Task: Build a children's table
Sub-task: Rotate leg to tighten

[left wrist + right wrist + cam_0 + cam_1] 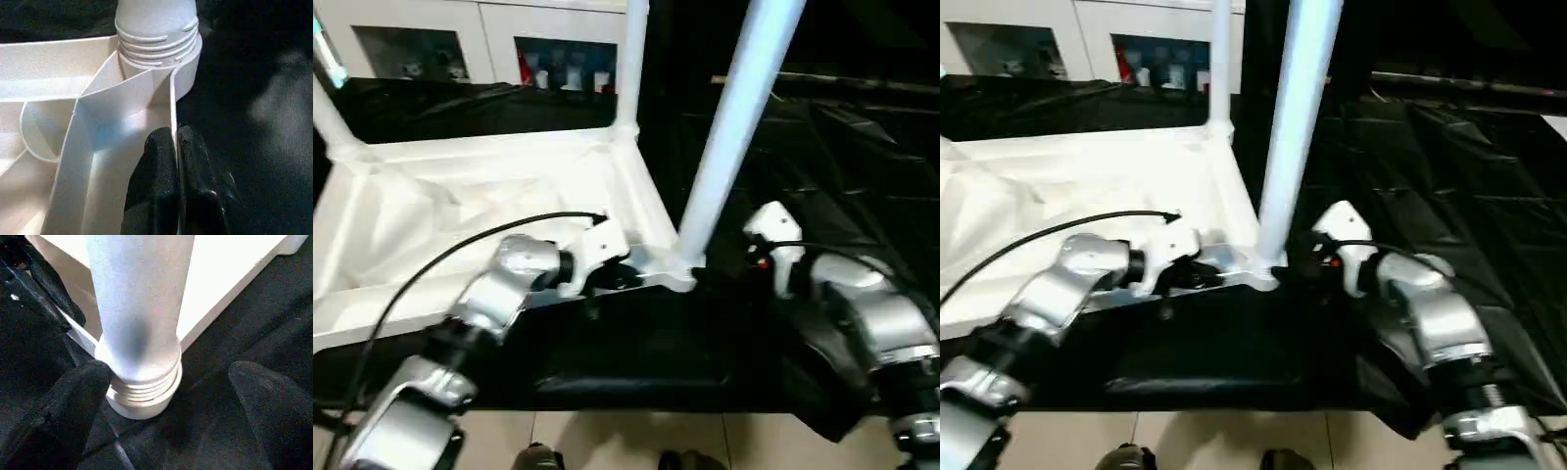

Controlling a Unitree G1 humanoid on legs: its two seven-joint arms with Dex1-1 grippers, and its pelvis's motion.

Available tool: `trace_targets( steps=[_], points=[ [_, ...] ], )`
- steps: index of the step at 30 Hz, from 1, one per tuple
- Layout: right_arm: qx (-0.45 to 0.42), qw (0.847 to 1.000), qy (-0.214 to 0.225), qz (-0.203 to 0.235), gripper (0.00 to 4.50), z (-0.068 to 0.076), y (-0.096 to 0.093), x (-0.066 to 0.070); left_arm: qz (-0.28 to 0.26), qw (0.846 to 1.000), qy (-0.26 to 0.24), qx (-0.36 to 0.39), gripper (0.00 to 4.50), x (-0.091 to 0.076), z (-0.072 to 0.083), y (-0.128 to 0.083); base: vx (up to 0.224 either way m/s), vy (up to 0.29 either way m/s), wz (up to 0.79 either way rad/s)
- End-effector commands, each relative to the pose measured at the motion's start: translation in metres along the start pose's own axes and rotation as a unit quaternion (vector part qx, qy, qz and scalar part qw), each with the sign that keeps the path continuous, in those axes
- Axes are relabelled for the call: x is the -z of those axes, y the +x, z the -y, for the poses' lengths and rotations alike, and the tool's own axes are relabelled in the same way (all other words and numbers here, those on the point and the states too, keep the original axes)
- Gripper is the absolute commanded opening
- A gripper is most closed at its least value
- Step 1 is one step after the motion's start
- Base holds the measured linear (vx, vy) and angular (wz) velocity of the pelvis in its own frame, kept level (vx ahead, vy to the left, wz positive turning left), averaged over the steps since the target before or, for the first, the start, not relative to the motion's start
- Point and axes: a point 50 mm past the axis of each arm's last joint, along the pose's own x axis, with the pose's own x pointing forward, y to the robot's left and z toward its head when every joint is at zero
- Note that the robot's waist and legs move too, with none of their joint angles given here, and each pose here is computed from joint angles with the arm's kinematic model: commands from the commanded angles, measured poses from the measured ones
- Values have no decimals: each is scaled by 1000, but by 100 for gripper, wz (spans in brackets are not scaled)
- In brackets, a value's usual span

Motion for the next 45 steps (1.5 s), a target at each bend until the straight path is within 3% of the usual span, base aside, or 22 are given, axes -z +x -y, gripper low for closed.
trace_targets(
  steps=[1,2,5,16,35,40,42,45],
  points=[
    [22,1000,-3,1,447,4,1,-1,-12,998,-1,64,0,8,19,11,0,0,0],
    [-15,1000,1,7,447,-5,8,0,-10,999,-4,51,0,9,17,11,0,0,0],
    [-36,999,0,14,447,-10,14,0,-9,999,-2,45,0,9,15,9,0,0,0],
    [-43,999,-3,23,447,-9,25,-1,-9,999,-2,46,0,10,13,5,0,0,0],
    [-67,997,4,26,285,-14,30,4,-16,999,-11,40,0,16,13,1,0,0,0],
    [9,999,33,37,276,-10,39,11,-7,999,-35,8,0,16,8,4,0,0,0],
    [84,994,65,32,275,-8,50,19,2,998,-53,-39,0,12,0,10,0,0,0],
    [130,987,87,27,274,-8,57,22,3,995,-63,-75,0,10,-6,15,0,0,0]
  ],
)
